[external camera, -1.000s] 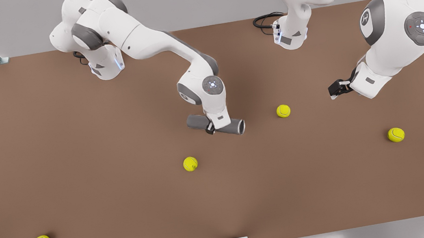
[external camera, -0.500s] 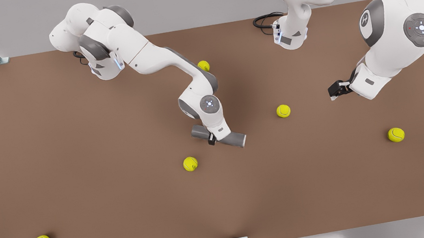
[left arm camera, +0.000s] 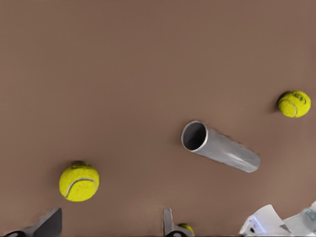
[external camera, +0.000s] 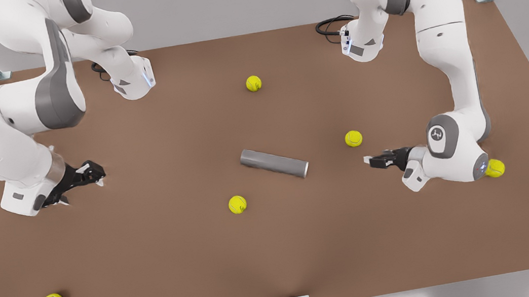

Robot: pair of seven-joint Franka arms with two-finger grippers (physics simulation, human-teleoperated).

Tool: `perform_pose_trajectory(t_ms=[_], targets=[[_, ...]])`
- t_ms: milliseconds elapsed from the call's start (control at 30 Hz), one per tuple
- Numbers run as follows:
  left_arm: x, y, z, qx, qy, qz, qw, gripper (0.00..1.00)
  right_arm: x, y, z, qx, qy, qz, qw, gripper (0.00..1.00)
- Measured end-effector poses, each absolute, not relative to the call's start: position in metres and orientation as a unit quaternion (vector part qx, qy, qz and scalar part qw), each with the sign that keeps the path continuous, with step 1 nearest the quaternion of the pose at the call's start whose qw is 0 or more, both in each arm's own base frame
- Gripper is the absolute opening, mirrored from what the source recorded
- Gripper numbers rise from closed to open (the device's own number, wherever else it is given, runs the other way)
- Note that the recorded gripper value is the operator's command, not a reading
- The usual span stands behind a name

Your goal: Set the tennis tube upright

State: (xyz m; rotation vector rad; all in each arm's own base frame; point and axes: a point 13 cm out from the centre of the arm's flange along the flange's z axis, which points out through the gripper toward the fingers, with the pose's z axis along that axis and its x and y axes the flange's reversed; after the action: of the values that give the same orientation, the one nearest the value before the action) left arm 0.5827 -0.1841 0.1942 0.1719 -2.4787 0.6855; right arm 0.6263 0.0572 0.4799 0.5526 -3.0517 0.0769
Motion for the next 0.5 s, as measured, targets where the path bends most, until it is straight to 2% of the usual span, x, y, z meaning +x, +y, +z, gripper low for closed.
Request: perform_pose_trajectory(t_ms=[67,167,367,500], targets=[[0.574,-0.244,0.163,0.043,-0.899,0.318,0.297,1.00,0.621,0.033,0.481,0.138,-0.989,0.029,0.034,1.00],[0.569,-0.282,0.132,0.027,-0.875,0.380,0.299,1.00,0.616,0.045,0.482,0.120,-0.991,0.031,0.041,1.00],[0.568,-0.312,0.116,-0.046,-0.867,0.427,0.251,1.00,0.616,0.060,0.469,0.087,-0.995,0.026,0.051,1.00],[0.547,-0.334,0.101,-0.096,-0.861,0.440,0.236,1.00,0.616,0.059,0.469,0.065,-0.996,0.026,0.051,1.00]])
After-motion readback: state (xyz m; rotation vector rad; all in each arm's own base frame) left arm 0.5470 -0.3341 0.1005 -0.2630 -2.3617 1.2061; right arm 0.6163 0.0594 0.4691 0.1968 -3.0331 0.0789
